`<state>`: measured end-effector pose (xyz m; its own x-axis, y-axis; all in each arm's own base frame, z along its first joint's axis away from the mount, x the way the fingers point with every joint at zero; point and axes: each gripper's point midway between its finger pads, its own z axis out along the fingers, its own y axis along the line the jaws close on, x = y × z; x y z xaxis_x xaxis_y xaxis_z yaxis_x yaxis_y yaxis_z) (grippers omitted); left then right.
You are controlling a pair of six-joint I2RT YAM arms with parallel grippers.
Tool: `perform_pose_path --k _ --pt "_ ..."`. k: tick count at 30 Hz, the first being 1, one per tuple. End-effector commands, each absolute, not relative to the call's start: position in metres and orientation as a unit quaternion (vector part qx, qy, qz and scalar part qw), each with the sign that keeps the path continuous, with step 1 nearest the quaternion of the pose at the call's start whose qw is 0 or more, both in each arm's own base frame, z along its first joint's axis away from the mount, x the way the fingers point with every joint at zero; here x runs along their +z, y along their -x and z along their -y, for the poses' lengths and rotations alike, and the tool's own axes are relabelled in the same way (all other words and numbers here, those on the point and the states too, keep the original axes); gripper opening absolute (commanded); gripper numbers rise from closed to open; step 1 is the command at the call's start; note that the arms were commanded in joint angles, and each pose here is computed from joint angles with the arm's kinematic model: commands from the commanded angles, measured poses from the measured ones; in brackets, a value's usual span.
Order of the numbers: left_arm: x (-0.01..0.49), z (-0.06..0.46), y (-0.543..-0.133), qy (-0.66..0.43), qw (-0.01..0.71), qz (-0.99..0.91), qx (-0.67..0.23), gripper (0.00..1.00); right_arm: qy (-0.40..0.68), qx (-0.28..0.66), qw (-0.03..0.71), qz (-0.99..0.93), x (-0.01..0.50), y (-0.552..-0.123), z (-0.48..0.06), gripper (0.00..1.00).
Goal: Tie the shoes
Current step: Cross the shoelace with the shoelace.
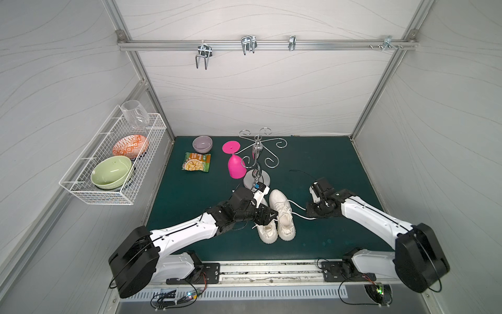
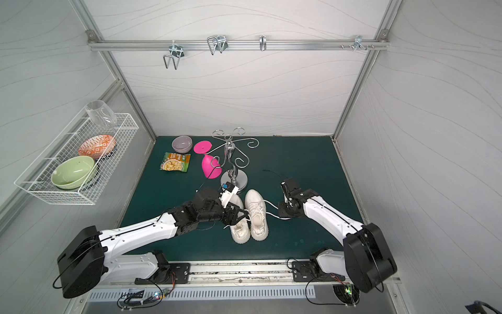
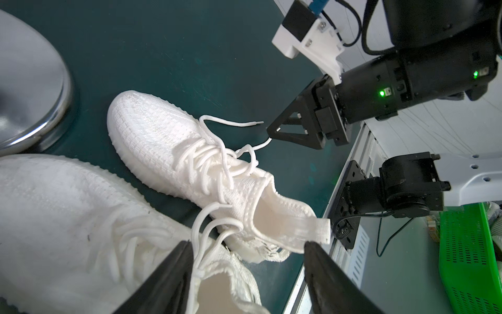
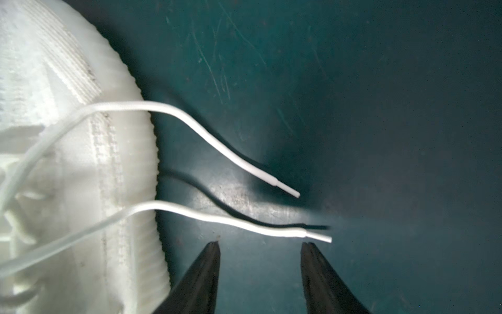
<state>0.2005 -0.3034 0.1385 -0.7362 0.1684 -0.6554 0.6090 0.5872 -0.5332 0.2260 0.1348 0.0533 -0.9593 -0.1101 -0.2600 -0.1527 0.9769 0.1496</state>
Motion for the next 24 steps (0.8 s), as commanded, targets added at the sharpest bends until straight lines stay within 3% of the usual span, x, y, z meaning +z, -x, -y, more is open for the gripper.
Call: perform_pose_path --k 1,9,18,22,24 --pt "0.149 0.303 -0.204 -0.225 0.303 -0.836 -0.398 0.68 0.09 0.086 0.113 -0.986 0.049 -0.237 -0.144 0.53" --pt "0.149 0.297 -0.203 -0.213 0.312 -0.836 -0.399 0.68 0.123 0.022 0.1 -0.987 0.035 -0.255 -0.151 0.56" --pt "0.149 0.29 -0.2 -0.208 0.317 -0.837 -0.396 0.69 0.123 0.009 0.039 -0.992 0.012 -0.25 -0.157 0.48" --pt "0.15 0.285 -0.2 -0.204 0.323 -0.838 -0.39 0.69 0.104 0.016 0.018 -0.994 0.0 -0.243 -0.157 0.25" --pt "0.15 0.283 -0.199 -0.204 0.326 -0.837 -0.39 0.69 0.101 0.017 0.034 -0.994 0.003 -0.245 -0.156 0.06"
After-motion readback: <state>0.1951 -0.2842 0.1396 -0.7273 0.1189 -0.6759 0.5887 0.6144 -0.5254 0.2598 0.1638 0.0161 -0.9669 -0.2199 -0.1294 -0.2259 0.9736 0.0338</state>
